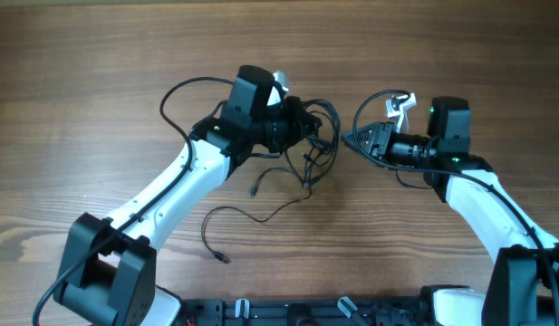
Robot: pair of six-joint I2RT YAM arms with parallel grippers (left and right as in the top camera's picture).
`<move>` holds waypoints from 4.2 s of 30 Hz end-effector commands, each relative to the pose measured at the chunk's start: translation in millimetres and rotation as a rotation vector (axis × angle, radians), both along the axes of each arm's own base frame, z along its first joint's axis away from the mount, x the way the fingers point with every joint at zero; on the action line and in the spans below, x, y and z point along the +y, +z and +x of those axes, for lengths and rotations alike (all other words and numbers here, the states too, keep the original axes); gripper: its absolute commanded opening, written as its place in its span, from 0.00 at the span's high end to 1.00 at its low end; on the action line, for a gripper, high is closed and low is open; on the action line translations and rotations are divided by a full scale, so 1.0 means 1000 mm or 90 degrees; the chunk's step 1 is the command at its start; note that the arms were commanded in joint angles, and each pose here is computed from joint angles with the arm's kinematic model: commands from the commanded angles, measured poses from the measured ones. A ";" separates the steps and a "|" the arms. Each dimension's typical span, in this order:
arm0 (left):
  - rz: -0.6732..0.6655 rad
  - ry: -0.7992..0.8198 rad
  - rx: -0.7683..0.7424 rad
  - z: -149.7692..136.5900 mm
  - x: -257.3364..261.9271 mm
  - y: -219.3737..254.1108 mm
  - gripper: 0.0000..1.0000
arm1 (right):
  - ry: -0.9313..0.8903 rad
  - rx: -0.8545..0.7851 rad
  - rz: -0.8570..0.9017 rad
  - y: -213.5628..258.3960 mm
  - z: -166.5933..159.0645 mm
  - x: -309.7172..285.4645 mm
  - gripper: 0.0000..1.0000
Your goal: Untangle cables
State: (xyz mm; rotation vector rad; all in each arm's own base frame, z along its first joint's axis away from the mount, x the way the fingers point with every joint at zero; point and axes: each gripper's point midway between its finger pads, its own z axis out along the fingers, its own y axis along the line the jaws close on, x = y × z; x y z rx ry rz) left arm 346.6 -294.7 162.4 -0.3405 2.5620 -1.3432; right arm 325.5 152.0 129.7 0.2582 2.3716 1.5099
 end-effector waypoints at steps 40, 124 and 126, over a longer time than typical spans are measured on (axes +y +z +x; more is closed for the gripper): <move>-0.049 -0.176 -0.242 0.011 0.023 0.044 0.00 | 0.149 -0.218 0.024 0.031 -0.009 0.029 0.07; 0.024 -0.174 -0.015 -0.009 0.039 -0.048 0.00 | -0.408 -0.176 -0.399 0.155 0.089 -0.055 0.95; 0.058 -0.200 -0.076 -0.013 0.010 -0.049 0.00 | -0.396 -0.169 -0.434 0.148 0.084 -0.060 0.95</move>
